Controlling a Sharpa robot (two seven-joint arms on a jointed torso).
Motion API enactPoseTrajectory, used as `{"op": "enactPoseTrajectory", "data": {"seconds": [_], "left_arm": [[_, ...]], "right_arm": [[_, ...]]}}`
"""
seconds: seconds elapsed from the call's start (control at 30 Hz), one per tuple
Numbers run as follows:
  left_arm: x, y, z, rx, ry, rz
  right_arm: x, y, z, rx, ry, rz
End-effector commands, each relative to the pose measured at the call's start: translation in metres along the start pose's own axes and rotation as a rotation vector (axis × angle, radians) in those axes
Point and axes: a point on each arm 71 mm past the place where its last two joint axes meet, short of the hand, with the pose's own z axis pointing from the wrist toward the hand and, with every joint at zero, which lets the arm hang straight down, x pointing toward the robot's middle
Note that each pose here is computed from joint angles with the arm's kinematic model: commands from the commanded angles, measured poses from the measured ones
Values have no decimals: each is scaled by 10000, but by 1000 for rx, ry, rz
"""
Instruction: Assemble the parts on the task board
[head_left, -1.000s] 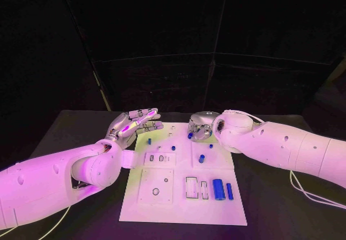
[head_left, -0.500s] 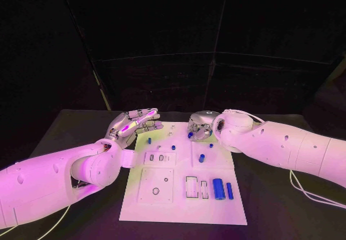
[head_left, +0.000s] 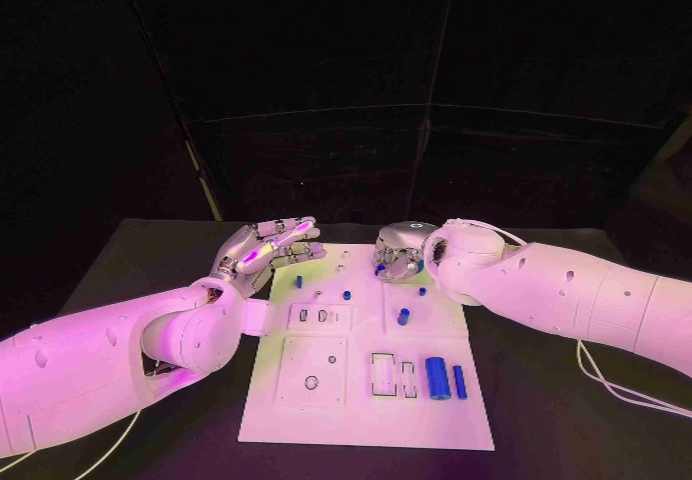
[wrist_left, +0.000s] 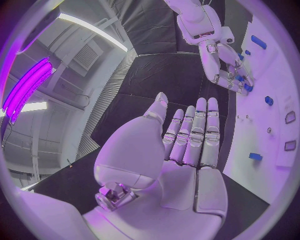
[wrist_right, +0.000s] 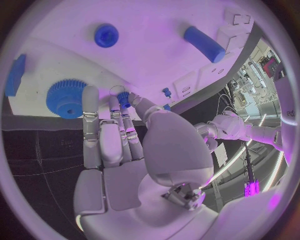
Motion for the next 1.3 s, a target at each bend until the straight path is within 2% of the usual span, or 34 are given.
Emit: {"op": "enactPoseTrajectory", "data": {"seconds": [0.03,0.23,0.53,0.7,0.87,1.13,1.3], "left_arm": [[14,-11,7,3,12,-1],[6,-11,8,1,10,0],[-10,-16,3,0,9,0],[-23,-20,6,1,7,2],[-29,-20,11,1,6,2],[-30,-15,25,1,5,3],[-25,-10,36,1,6,3]], "right_arm": [[-8,7,3,0,-6,-2],[-29,-13,-9,9,-37,-6],[-83,24,-75,-26,-114,3],[-156,69,-80,-29,-215,19],[-194,94,-45,-24,-270,27],[-208,197,92,-38,-291,31],[-193,274,194,-50,-270,33]]}}
